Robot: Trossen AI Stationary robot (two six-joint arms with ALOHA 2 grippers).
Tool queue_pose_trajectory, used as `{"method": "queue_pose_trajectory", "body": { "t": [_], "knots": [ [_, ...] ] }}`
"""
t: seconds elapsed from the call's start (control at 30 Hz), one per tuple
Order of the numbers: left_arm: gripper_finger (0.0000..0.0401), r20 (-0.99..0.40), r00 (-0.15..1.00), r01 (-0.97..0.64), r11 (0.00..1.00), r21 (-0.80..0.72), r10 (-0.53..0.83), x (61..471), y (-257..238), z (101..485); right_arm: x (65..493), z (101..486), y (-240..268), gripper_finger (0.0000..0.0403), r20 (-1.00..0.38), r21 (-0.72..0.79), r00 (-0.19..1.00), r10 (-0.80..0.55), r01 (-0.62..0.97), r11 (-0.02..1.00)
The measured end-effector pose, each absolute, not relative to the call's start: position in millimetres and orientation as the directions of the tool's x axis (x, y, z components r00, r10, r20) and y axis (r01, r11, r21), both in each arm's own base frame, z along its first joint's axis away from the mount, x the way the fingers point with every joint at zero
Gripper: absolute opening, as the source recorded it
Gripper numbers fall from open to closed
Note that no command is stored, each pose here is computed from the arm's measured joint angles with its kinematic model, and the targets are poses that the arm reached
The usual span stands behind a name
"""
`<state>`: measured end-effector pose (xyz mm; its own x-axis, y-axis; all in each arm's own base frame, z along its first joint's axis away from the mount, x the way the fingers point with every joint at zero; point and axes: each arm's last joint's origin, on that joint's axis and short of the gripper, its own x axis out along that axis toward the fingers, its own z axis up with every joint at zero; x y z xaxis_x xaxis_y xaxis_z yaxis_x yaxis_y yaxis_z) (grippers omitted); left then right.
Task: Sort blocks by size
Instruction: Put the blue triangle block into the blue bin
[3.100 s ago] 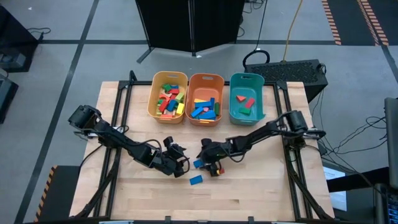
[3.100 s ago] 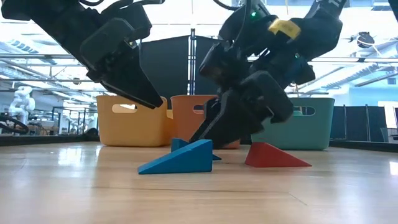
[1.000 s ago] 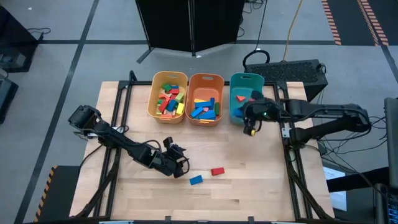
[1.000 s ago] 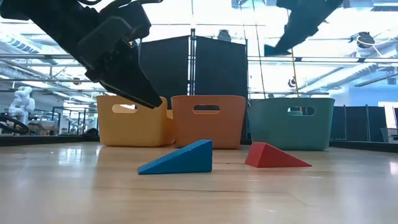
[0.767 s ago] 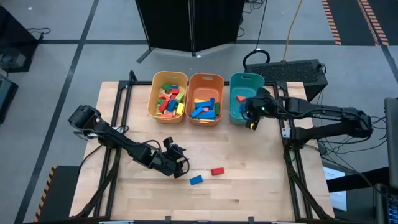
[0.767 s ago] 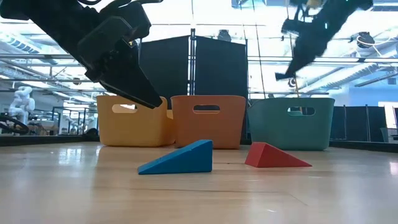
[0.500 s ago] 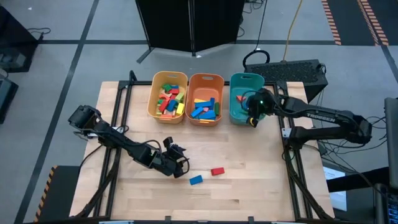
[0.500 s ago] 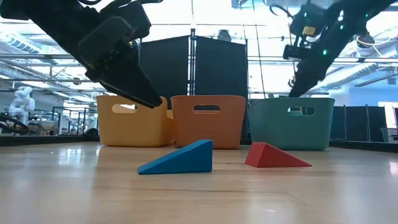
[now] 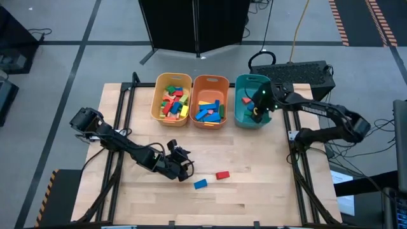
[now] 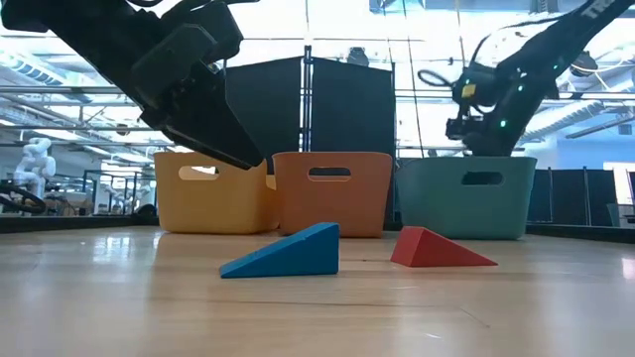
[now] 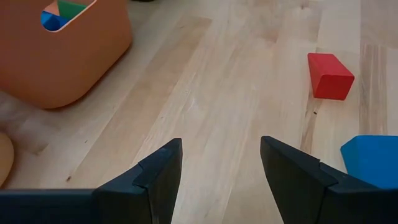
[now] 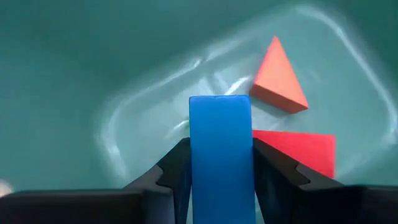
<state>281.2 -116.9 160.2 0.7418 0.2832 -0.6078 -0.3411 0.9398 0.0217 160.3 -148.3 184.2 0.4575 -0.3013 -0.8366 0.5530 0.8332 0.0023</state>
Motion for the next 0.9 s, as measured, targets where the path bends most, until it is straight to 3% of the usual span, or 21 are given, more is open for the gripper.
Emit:
{"method": "queue_pose_trajectory", "body": {
  "t": [0.13, 0.57, 0.9],
  "knots": [
    [0.0219, -0.608, 0.741, -0.341, 0.940, 0.022, 0.283, 281.1, -116.8, 160.2, 159.7, 173.6, -156.0, 0.0129, -0.860, -0.004, 0.413, -0.299, 0.581, 0.814],
    [0.0219, -0.610, 0.740, -0.339, 0.940, 0.025, 0.283, 280.9, -116.9, 160.0, 163.1, 173.1, -164.2, 0.0190, -0.830, -0.022, 0.442, -0.340, 0.584, 0.811],
    [0.0219, -0.611, 0.740, -0.339, 0.941, 0.025, 0.283, 280.9, -116.9, 160.0, 157.9, 210.1, -141.9, 0.0194, -0.730, -0.055, 0.554, -0.400, 0.536, 0.842]
  ]
}}
